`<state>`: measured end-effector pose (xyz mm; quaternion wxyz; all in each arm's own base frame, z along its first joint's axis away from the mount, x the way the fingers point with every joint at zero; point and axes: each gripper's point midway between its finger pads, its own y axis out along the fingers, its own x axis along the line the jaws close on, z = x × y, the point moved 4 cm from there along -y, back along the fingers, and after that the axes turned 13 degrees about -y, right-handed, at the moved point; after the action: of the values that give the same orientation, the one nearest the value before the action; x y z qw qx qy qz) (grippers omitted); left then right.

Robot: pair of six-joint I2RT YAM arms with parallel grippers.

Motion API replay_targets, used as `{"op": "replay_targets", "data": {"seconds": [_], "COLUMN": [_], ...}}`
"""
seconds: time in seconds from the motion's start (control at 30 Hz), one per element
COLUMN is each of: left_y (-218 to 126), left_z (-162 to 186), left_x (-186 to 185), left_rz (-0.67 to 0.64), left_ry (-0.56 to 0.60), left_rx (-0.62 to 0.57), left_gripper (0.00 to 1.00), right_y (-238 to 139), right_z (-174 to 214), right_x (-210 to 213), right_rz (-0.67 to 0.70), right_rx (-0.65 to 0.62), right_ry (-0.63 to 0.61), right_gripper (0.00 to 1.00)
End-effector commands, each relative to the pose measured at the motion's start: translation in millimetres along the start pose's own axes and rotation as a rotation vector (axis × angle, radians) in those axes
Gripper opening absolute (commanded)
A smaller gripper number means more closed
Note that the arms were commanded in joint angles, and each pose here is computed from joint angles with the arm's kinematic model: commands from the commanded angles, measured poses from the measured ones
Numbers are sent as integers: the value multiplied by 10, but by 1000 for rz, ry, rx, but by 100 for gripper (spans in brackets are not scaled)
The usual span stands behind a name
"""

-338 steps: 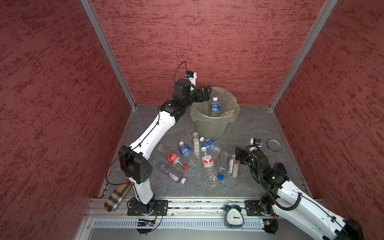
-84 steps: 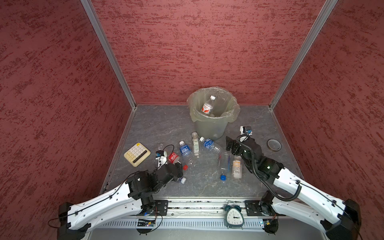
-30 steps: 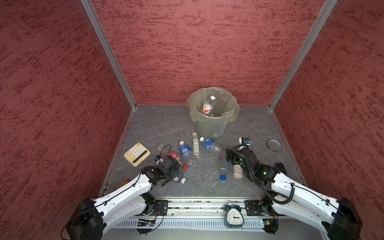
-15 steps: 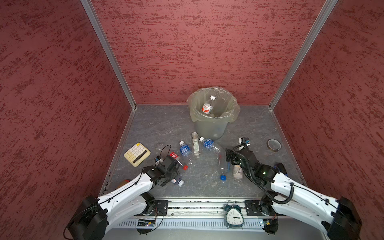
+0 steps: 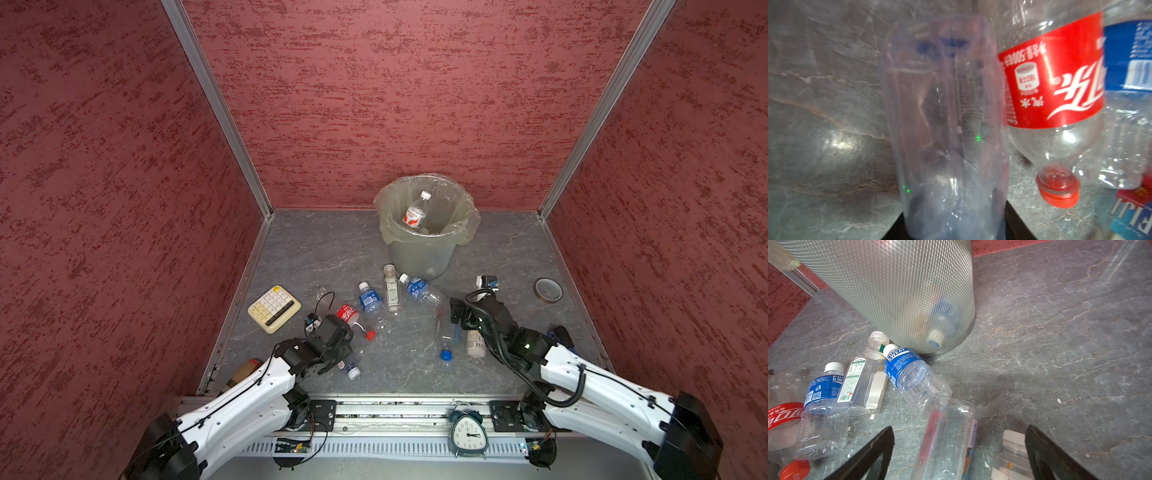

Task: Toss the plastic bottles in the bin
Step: 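Lower the left gripper onto the large clear bottle and close it, then lift the large clear bottle with the left gripper and carry it over the bin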

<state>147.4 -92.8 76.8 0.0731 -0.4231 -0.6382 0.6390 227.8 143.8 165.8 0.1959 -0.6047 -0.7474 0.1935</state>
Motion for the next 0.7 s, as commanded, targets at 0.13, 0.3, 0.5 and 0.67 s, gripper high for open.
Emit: {"op": "replay_targets", "data": {"seconds": [0.13,0.3,0.5,0.67], "left_y": [-222,-393,-592,-757], "left_z": [-114,-148,-126,-110], "left_x": [93,-8,-328,-561], "left_rz": [42,137,300,404], "left_ry": [0,60,241,366], "left_rx": [-97,-136,-154,-179], "left_gripper": [48,49,57,55], "right_y": [7,3,-13,-24], "right_z": [-1,0,31,98], "right_x": [32,9,5,-33], "right_rz": [-11,1,-15,-19], "right_rx": [-5,-11,-25,-41], "right_ry": [14,6,1,3], "right_gripper": [99,99,99,99]}}
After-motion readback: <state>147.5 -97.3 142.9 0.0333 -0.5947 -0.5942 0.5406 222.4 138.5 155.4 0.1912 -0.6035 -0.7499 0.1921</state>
